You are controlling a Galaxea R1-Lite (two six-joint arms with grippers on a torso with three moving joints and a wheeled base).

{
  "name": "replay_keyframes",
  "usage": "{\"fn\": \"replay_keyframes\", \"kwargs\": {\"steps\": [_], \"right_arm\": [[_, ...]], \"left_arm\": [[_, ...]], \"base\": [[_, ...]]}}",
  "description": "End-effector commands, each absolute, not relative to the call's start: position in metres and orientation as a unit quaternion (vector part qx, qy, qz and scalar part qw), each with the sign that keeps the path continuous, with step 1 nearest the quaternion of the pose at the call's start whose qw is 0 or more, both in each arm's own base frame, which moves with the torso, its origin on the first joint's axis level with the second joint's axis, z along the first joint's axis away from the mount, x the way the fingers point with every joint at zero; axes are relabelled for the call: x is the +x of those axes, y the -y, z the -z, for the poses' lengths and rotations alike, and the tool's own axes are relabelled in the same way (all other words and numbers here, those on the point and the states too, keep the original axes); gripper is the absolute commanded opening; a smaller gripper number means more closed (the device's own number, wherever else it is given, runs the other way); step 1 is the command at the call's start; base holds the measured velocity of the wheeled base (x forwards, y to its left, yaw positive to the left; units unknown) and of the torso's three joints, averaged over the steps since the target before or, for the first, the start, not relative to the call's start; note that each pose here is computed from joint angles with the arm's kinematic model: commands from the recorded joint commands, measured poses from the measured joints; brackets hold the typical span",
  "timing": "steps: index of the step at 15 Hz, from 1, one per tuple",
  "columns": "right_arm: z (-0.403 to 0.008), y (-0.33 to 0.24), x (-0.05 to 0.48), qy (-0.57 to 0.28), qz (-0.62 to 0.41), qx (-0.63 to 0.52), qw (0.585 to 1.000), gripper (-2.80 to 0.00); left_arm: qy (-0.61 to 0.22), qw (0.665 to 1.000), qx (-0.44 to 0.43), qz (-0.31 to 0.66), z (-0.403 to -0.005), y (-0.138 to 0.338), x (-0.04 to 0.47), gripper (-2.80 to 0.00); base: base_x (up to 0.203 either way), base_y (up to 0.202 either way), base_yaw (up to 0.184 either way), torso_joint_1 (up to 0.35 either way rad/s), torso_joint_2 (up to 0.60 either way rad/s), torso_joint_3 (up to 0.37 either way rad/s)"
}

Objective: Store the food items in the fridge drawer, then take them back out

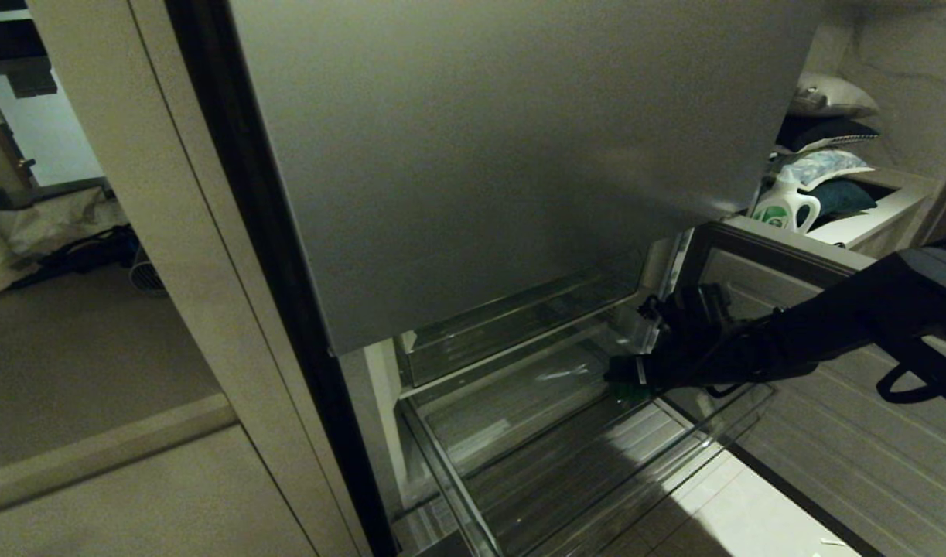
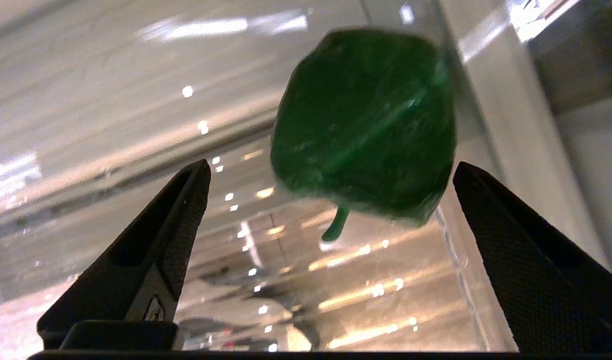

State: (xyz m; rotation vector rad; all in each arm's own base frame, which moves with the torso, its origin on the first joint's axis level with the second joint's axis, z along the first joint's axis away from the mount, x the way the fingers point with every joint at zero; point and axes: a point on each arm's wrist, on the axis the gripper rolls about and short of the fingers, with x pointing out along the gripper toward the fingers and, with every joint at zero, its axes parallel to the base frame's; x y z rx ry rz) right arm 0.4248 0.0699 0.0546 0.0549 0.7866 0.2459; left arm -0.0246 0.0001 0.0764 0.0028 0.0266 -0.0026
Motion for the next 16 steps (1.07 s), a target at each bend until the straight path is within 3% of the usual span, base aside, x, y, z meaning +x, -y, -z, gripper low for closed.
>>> {"fn": "replay_keyframes", "kwargs": {"steps": [1,12,13,14,16], "right_arm": [[-0.05,-0.07,0.426,-0.379,-0.119,0.026,0.917,0.0],[-0.037,-0.071,0.429,-0.356,-0.121,0.032,0.926,0.0],[-0.035,-0.071,0.43,-0.358,-0.121,0.031,0.925,-1.29],[-0.034,-0.071,0.43,-0.358,-0.121,0.031,0.925,-2.8],[-0.033,-0.071,0.43,-0.358,-0.121,0.031,0.925,-2.8]], "left_arm": [[-0.014,1.0,0.001,0.001,-0.076,0.0,-0.025,-2.8],[-0.014,1.0,0.001,0.002,-0.076,0.0,-0.024,-2.8],[-0.014,1.0,0.001,0.002,-0.076,0.0,-0.024,-2.8],[-0.014,1.0,0.001,0.001,-0.076,0.0,-0.024,-2.8],[-0.014,1.0,0.002,0.002,-0.076,0.0,-0.024,-2.8]], "base": [[0.0,0.0,0.0,0.0,0.0,0.0],[0.0,0.0,0.0,0.0,0.0,0.0],[0.0,0.0,0.0,0.0,0.0,0.0],[0.0,0.0,0.0,0.0,0.0,0.0],[0.0,0.0,0.0,0.0,0.0,0.0]]}}
